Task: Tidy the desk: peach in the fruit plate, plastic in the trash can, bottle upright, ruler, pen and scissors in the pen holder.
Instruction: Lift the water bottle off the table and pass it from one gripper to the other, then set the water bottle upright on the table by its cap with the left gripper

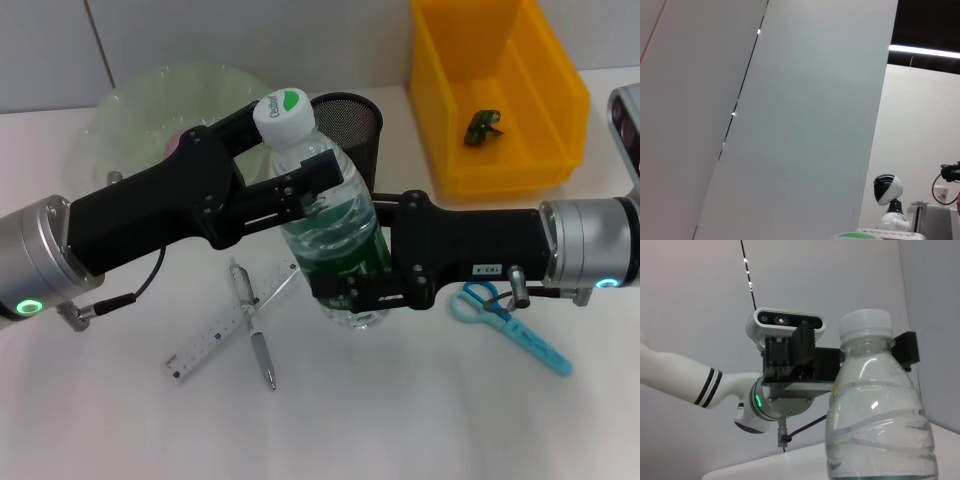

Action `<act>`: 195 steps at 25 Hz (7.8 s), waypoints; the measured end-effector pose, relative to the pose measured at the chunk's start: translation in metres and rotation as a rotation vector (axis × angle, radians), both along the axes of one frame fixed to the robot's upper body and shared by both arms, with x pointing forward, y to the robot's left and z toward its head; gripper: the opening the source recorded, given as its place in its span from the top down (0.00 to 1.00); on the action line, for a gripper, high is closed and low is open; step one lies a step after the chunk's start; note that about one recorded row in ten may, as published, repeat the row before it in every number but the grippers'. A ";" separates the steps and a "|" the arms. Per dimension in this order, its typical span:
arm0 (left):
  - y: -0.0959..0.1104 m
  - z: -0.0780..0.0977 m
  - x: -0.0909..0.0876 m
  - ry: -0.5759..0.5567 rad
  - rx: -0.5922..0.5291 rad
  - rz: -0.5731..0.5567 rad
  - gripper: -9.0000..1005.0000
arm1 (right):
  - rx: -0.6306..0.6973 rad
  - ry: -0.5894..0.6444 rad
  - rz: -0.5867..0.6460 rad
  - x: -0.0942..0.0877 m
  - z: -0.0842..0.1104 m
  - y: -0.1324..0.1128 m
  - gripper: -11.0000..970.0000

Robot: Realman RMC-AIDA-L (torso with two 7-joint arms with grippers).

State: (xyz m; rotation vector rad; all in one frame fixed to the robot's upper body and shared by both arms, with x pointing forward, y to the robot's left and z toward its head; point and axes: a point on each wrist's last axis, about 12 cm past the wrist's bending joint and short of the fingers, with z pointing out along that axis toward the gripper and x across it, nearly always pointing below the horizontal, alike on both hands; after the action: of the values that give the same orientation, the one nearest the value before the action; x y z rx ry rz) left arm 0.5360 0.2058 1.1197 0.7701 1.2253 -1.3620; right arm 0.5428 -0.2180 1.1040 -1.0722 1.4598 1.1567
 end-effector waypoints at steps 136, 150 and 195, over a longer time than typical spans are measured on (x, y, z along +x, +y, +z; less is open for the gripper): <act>0.090 -0.051 0.007 -0.051 0.294 0.718 0.53 | -0.043 0.002 -0.368 -0.003 0.010 -0.086 0.15; 0.080 -0.059 0.012 -0.049 0.284 0.767 0.53 | -0.047 0.002 -0.357 -0.003 0.010 -0.083 0.15; 0.075 -0.067 0.015 -0.024 0.306 0.789 0.50 | -0.198 0.074 -0.249 0.000 0.006 -0.075 0.15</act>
State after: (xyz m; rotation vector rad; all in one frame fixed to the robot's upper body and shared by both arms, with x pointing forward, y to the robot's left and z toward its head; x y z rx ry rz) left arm 0.5509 0.2805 1.0526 0.4180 1.5168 -0.5276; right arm 0.5428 -0.2932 1.1104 -0.9543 1.7401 0.8977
